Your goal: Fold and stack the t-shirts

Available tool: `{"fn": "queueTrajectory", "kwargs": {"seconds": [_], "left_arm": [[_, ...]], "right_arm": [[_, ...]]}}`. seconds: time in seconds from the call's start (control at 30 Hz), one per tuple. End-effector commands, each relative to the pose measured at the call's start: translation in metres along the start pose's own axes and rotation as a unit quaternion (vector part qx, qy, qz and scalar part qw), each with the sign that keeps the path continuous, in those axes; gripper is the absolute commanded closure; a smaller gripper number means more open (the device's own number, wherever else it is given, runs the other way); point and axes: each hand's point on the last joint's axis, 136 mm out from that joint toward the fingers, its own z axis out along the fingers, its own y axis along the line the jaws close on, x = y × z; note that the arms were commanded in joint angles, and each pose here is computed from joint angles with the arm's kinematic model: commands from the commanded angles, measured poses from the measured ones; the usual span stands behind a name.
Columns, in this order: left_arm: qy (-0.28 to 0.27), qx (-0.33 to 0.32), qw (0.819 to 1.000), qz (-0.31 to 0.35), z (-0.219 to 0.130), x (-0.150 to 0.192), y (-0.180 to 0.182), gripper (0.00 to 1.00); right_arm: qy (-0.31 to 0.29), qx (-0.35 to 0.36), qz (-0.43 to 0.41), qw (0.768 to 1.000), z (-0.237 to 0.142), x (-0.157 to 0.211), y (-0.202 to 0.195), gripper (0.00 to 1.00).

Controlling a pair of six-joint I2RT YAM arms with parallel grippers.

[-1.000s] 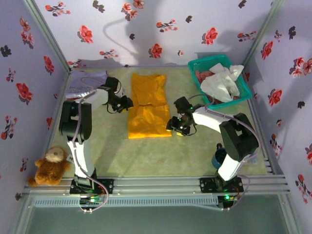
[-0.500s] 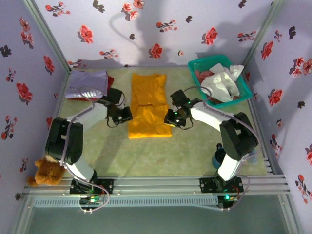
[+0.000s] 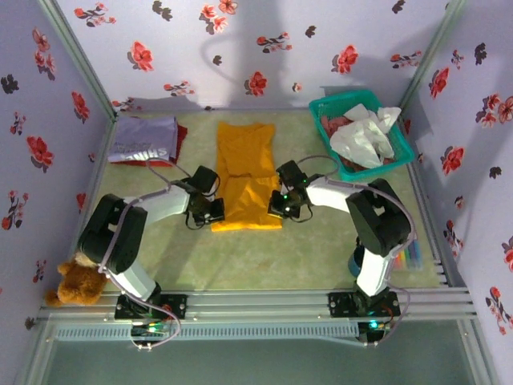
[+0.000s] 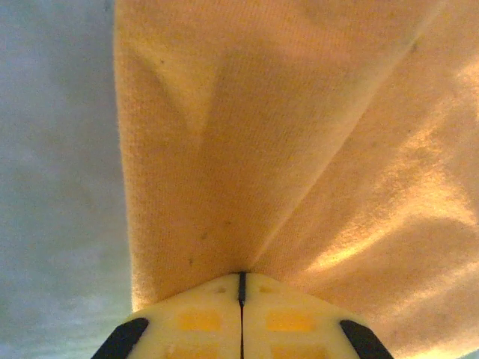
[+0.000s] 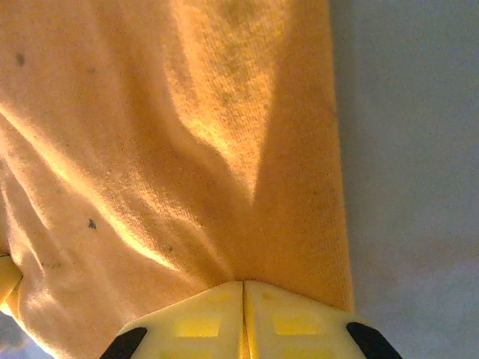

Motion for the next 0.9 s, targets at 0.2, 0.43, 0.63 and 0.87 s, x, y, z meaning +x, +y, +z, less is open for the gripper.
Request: {"fn": "queueTrajectory", "kwargs": {"seconds": [0.2, 0.43, 0.63, 0.87], "left_arm": [[0.059, -0.059, 0.996, -0.015, -0.005, 0.099, 0.024, 0.92], [0.049, -0.037, 0.998, 0.001, -0.031, 0.128, 0.011, 0.73], [0.030, -0.019, 0.999, 0.025, -0.067, 0.129, -0.007, 0.65], [0.063, -0.053, 0.996, 0.029, -0.051, 0.141, 0.012, 0.56]], "right_arm": [[0.039, 0.101, 0.070, 0.992, -0.025, 0.123, -0.074, 0.82], [-0.017, 0.068, 0.088, 0.994, -0.073, 0.139, -0.091, 0.74], [-0.032, 0.030, 0.108, 0.993, -0.097, 0.150, -0.090, 0.67], [-0.014, -0.010, 0.113, 0.993, -0.088, 0.157, -0.078, 0.53]]}}
